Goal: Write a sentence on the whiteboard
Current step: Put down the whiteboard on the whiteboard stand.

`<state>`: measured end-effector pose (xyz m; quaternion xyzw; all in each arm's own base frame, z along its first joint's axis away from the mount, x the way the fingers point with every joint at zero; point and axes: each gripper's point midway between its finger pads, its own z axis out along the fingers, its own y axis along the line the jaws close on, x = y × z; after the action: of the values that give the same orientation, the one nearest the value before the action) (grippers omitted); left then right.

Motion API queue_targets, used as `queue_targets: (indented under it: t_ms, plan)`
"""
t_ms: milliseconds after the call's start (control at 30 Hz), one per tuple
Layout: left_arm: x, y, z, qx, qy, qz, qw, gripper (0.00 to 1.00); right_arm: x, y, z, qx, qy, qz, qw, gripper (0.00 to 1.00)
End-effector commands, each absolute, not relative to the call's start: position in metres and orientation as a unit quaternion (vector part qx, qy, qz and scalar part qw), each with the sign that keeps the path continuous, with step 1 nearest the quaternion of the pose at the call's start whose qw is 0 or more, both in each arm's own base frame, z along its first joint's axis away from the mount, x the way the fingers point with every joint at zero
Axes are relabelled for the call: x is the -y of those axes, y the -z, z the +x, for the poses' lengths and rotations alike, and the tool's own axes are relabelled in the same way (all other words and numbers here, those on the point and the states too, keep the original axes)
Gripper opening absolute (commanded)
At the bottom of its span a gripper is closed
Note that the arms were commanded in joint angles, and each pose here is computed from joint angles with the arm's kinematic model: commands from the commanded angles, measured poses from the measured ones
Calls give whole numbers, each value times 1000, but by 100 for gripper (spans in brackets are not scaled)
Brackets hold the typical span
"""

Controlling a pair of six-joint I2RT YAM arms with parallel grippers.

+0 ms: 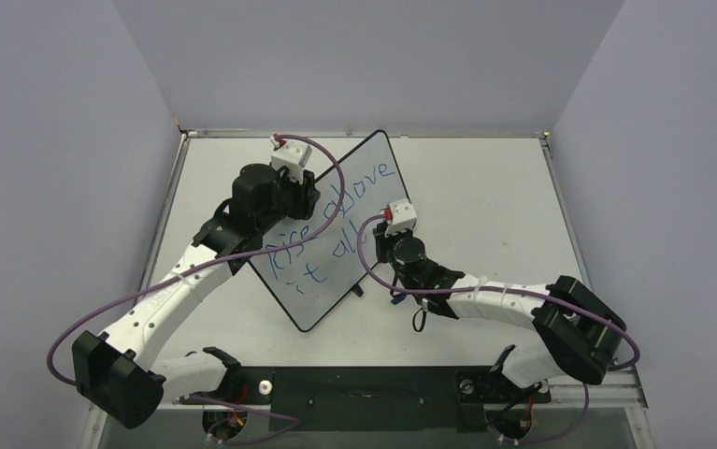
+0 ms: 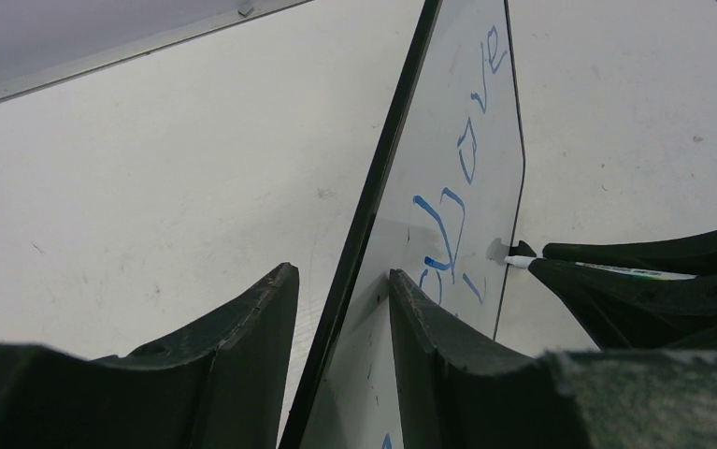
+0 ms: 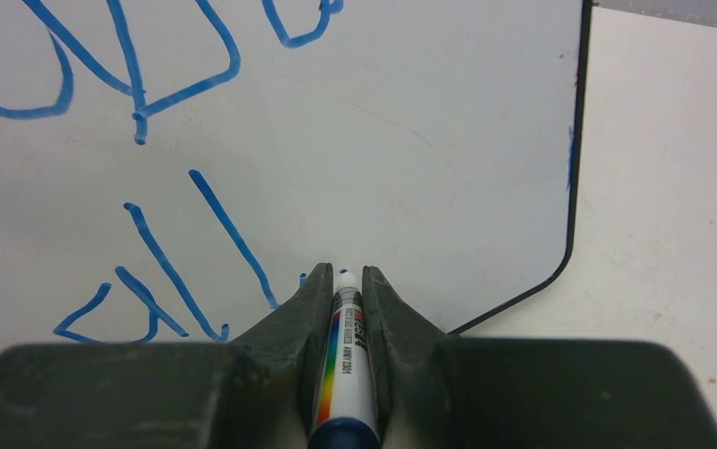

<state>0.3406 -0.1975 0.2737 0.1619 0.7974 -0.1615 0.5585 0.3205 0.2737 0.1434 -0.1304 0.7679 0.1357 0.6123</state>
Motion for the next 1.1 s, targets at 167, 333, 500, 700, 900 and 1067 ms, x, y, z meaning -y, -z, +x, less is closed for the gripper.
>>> queue_targets:
  t_ms: [167,333,500,700,900,1067]
  plan:
    - [208,-319,347,-754,185,160,610,0,-241,-206,307,-737,-139,-104,653,0]
    - [210,-314,349,-759,185,158,605,0,-229,-220,306,-727,-120,-105,668,0]
    - [224,-296,352,-778,188,165,577,0,-215,-222,311,-724,-97,-96,676,0]
    - [226,-286,357,-797,184,144,557,0,-197,-225,309,-719,-92,-72,685,0]
    - [223,-267,357,-823,173,127,526,0,-182,-224,312,-719,-92,-44,688,0]
    - [212,-238,357,-850,140,115,494,0,-177,-221,314,-720,-98,-34,686,0]
